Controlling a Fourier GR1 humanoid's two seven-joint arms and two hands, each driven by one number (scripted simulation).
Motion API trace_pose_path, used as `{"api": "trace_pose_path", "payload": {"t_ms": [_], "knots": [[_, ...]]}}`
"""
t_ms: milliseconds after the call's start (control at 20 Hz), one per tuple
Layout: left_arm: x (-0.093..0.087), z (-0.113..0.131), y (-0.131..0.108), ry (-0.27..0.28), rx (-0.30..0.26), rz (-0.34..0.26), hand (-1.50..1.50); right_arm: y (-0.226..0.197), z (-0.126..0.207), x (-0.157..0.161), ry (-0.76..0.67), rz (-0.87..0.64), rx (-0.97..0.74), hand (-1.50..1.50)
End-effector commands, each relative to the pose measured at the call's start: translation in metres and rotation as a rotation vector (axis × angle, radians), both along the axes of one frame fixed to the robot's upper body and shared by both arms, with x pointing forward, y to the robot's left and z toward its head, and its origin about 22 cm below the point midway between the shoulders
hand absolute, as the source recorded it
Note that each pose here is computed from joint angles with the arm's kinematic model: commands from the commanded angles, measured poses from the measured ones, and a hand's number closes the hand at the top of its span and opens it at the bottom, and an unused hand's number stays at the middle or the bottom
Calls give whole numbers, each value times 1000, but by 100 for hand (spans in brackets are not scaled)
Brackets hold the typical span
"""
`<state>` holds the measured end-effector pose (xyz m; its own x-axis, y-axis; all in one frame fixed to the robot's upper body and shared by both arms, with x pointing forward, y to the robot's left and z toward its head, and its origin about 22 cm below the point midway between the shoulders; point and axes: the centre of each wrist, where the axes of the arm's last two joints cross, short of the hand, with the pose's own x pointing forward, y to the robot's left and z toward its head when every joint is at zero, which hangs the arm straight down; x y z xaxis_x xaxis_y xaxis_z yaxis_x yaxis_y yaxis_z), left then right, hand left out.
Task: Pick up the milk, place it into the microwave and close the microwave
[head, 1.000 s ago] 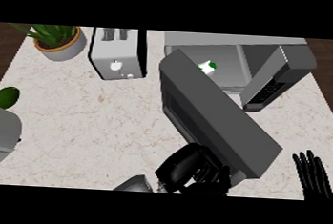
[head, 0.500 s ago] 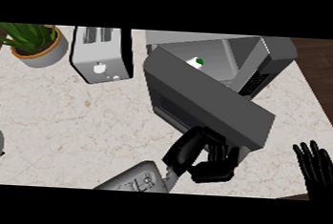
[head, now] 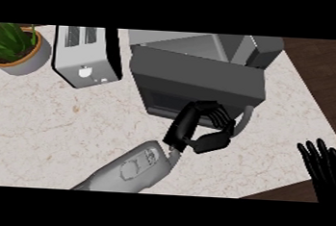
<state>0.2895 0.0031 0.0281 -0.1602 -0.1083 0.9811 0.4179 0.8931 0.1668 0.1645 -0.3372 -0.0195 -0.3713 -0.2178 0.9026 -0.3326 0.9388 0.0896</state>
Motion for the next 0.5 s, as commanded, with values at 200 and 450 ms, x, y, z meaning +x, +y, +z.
{"api": "trace_pose_path", "payload": {"t_ms": [200, 450], "knots": [[37, 26, 3, -32, -116, 131, 150, 5, 21, 3, -36, 132, 26, -150], [54, 28, 8, -21, -140, 178, 150, 6, 28, 0, -31, 145, 52, -150]]}}
